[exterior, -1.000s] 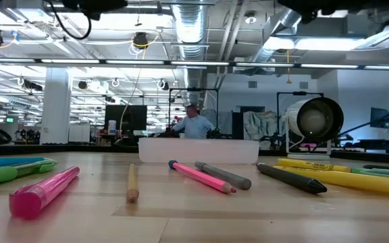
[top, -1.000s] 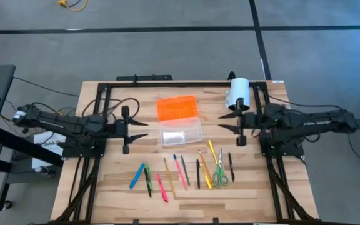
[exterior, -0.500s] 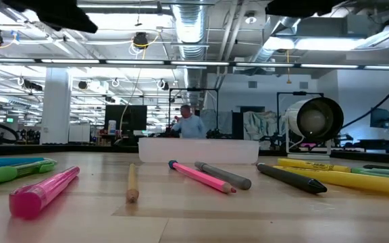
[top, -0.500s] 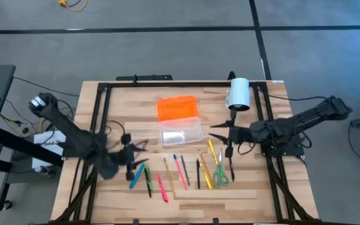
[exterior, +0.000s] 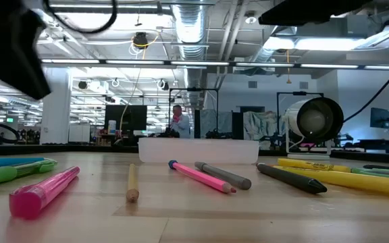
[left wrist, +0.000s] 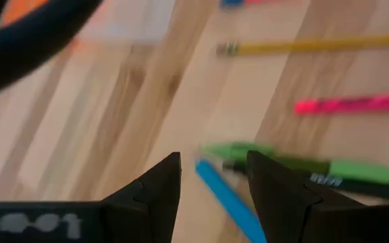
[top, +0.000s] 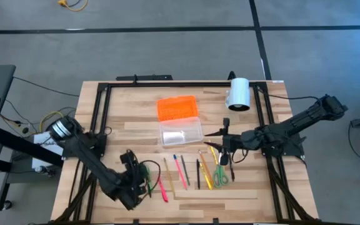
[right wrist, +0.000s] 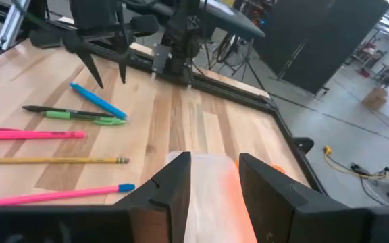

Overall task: Pick & place school supplies into a supply box
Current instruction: Put the blue pen into the supply box

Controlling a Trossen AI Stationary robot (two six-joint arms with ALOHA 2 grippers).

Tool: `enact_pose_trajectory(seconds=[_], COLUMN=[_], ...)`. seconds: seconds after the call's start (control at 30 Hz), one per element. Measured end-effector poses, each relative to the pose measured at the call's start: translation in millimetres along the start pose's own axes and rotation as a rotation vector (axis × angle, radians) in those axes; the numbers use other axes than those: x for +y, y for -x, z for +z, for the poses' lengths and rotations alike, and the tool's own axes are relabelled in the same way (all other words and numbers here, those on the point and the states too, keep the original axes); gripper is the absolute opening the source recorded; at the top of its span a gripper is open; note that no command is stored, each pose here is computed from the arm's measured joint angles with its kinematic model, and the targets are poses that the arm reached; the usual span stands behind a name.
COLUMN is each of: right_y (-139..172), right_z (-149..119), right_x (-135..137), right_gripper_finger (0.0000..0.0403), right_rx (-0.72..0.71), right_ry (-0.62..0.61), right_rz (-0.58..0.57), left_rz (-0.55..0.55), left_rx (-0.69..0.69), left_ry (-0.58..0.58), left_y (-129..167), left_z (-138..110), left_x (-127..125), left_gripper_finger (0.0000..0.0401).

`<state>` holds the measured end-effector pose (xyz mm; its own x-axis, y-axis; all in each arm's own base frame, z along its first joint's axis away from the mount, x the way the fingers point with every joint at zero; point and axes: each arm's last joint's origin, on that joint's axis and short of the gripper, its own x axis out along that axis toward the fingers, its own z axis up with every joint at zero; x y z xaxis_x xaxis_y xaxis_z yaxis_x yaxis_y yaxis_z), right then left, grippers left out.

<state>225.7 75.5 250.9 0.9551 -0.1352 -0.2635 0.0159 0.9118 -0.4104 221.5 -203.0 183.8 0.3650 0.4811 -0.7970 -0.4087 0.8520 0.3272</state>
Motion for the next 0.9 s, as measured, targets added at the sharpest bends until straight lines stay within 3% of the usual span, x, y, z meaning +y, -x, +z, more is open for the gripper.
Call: enact_pose_trajectory(seconds=[0.2, 0.47, 0.9], right_y=[-11, -16, -2], right_z=[-1, -2, 2], right_x=[14, 35, 62], right_gripper_finger=[0.012, 0.0121, 0.0121], right_rx=[-0.016, -0.042, -0.078], right_ry=[0.019, 0.015, 0.058], right_rz=[0.02, 0.068, 0.167], left_rz=[0.104, 0.074, 0.032], left_rx=[0.105, 0.038, 0.02], left_ry=[0.032, 0.074, 0.109], left_y=[-4, 7, -7], left_z=[-13, -28, -45], left_x=[-14, -21, -24], left_gripper_finger=[0.016, 0.016, 0.016])
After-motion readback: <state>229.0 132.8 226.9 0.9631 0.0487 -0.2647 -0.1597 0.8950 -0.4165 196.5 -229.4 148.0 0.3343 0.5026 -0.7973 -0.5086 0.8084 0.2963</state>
